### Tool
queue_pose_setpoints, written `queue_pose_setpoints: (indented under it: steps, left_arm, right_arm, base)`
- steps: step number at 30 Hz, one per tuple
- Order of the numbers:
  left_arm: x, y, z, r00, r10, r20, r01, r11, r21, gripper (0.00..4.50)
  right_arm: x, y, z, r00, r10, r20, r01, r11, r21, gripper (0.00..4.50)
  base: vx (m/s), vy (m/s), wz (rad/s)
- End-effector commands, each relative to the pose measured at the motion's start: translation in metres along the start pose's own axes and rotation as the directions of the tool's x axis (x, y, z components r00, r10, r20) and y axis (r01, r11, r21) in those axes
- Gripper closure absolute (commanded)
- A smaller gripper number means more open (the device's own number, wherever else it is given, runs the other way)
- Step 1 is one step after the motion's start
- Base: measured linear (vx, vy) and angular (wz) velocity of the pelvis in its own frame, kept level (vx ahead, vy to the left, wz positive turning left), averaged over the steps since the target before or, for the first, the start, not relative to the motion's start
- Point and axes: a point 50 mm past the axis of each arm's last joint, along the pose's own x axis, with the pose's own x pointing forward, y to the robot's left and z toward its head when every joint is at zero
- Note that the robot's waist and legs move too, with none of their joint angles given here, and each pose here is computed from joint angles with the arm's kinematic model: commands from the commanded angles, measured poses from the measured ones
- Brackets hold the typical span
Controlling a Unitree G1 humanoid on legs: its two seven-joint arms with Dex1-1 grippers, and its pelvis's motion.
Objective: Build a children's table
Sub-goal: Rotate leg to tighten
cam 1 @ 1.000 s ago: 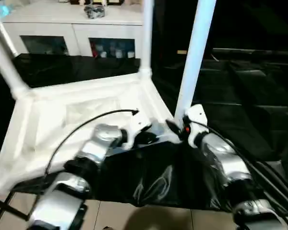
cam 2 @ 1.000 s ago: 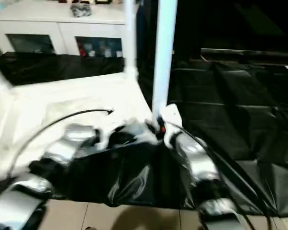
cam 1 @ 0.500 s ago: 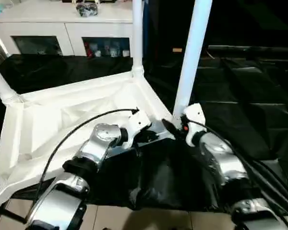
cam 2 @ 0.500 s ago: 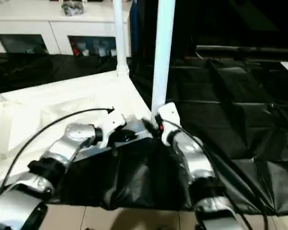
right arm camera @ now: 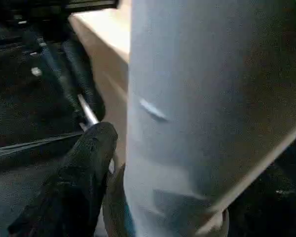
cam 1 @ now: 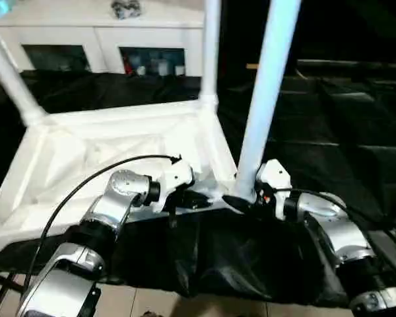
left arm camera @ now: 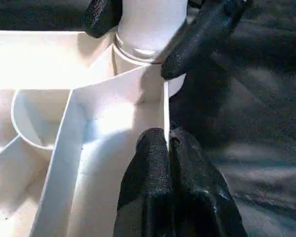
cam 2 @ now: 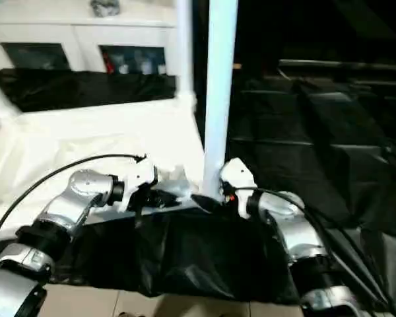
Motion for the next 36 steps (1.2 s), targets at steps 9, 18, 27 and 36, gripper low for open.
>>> queue_pose_setpoints:
  steps: [9,18,27,36]
  left_arm:
    - [-0.008,0.004,0.014,0.999,-0.022,0.034,0.02,0.998,0.066,4.5]
    - [-0.003,0.011,0.01,0.992,0.127,0.009,-0.127,0.991,0.028,4.5]
    - [0.015,0.035,0.026,0.904,0.428,0.0,-0.426,0.901,-0.083,4.5]
    - [0.033,0.039,0.042,0.888,0.46,0.022,-0.459,0.887,-0.045,4.5]
  right_arm:
    - [0.004,0.021,-0.005,0.975,0.215,-0.048,-0.214,0.977,0.019,2.27]
    - [0.012,0.024,-0.01,0.989,0.149,-0.013,-0.147,0.985,0.089,2.48]
    - [0.046,0.021,-0.02,0.985,-0.167,-0.048,0.173,0.967,0.186,2.53]
    - [0.081,0.021,-0.007,0.926,-0.373,-0.052,0.375,0.896,0.238,2.53]
  base:
    - [0.0,0.0,0.0]
    - [0.0,0.0,0.0]
    - [-0.011,0.003,-0.01]
    - [-0.006,0.002,-0.01]
